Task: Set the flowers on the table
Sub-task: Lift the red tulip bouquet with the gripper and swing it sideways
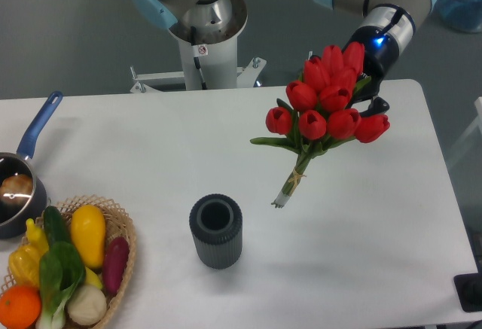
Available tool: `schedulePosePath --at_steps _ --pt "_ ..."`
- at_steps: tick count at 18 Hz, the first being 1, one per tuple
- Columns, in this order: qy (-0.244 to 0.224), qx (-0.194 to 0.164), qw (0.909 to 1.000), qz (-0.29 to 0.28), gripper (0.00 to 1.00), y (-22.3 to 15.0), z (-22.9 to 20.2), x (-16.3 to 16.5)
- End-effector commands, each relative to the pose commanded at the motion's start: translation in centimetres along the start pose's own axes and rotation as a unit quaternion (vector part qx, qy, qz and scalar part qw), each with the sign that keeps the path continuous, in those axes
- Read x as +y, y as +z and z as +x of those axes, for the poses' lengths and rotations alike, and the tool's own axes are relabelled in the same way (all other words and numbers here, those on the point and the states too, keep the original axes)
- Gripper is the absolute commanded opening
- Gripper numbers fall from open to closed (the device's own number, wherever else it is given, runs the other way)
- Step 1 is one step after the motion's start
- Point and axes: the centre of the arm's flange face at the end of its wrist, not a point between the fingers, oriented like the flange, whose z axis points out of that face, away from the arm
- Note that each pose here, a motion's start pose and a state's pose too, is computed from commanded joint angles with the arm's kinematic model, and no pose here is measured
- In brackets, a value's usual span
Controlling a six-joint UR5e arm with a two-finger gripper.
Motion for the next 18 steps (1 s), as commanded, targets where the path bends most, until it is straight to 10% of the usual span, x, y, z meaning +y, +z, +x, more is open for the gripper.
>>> schedulePosePath --at_steps 18 --pt "0.021 -0.037 0.9987 -0.028 0.32 -2.7 -0.1 -0.1"
